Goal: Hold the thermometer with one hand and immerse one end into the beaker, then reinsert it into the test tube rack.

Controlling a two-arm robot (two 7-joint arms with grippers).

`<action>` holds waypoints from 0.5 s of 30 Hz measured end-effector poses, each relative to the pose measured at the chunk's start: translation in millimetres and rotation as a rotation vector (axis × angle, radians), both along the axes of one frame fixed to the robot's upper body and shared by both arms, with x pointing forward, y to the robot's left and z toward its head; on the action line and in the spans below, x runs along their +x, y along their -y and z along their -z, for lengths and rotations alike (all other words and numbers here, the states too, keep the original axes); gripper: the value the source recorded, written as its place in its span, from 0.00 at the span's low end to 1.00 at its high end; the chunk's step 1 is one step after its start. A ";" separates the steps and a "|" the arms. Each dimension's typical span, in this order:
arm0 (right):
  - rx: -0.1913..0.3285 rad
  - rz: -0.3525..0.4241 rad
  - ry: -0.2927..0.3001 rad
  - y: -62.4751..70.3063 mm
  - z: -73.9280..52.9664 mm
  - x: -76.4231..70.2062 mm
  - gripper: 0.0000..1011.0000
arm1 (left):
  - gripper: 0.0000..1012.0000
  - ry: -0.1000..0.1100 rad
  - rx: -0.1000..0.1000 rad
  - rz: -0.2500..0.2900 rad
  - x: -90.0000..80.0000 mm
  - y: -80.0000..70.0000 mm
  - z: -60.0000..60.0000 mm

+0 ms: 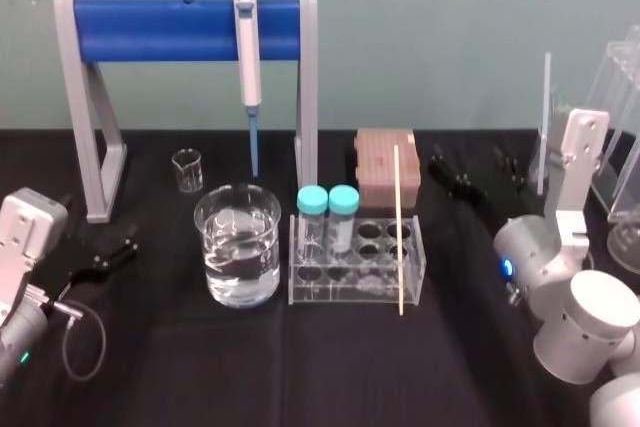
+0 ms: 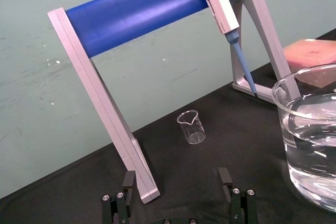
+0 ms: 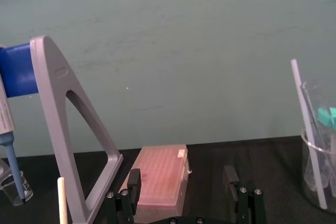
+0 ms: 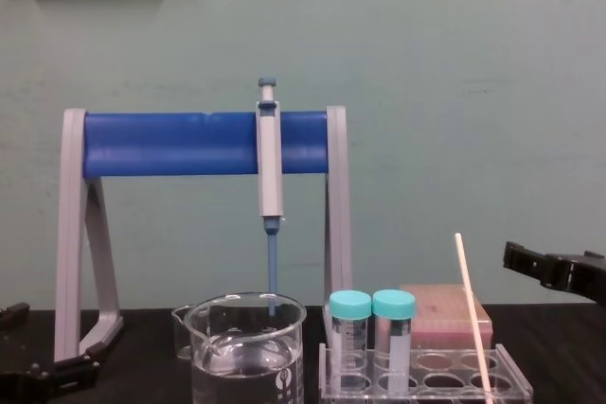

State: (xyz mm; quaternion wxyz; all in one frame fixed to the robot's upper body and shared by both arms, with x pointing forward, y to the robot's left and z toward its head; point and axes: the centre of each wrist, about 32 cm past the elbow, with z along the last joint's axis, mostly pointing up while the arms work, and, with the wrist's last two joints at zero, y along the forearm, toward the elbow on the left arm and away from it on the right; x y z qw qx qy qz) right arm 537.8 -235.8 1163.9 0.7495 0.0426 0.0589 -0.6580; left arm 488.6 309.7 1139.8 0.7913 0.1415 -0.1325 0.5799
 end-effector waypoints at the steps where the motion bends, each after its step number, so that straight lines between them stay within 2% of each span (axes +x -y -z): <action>1: 0.000 0.001 0.001 0.0 -0.1 0.0 0.99 | 0.99 0.000 0.000 0.000 0.0 0.0 0.0; 15: 0.000 0.013 0.015 0.0 -2.5 0.1 0.99 | 0.99 0.000 0.000 0.000 0.0 0.0 0.0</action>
